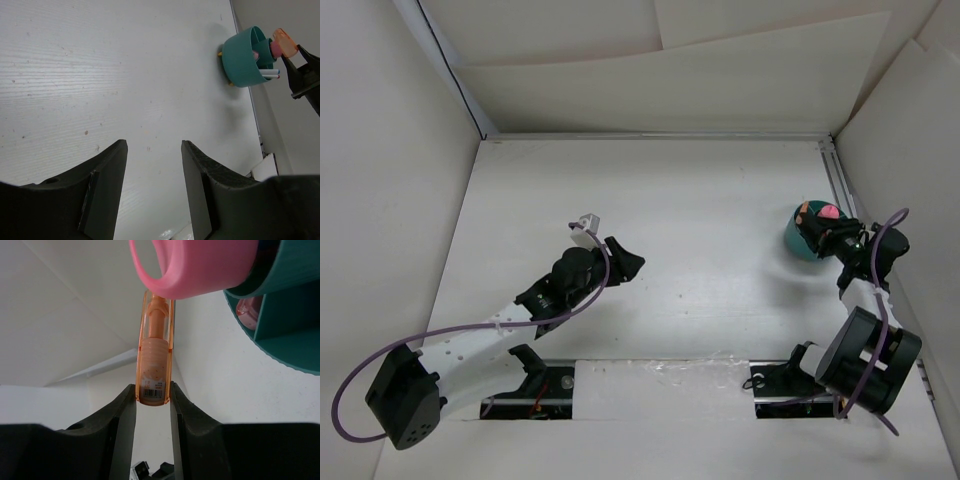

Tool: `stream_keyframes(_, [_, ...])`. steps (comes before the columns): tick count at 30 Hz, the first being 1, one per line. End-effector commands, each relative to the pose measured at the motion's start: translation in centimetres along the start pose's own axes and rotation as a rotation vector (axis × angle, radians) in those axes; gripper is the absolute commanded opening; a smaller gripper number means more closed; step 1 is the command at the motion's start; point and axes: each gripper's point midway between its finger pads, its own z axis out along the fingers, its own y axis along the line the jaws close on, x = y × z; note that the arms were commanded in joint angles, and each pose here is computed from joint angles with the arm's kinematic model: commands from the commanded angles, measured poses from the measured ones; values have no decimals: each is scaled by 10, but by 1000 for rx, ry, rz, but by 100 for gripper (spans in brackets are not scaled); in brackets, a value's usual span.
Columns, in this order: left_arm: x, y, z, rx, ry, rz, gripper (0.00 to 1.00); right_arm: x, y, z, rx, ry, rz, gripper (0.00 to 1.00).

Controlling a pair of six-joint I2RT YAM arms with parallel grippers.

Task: Sort the stationery into containers
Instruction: Place the pen in the storage box.

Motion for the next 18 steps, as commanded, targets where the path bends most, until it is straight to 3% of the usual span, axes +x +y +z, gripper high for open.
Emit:
stream_keyframes(1, [-10, -15, -3, 56, -34, -11, 44, -7, 0, -2, -24, -28, 25, 0])
stream_keyframes(18, [-12, -17, -5, 63, -40, -12, 44, -26, -24, 3, -7, -60, 120, 5])
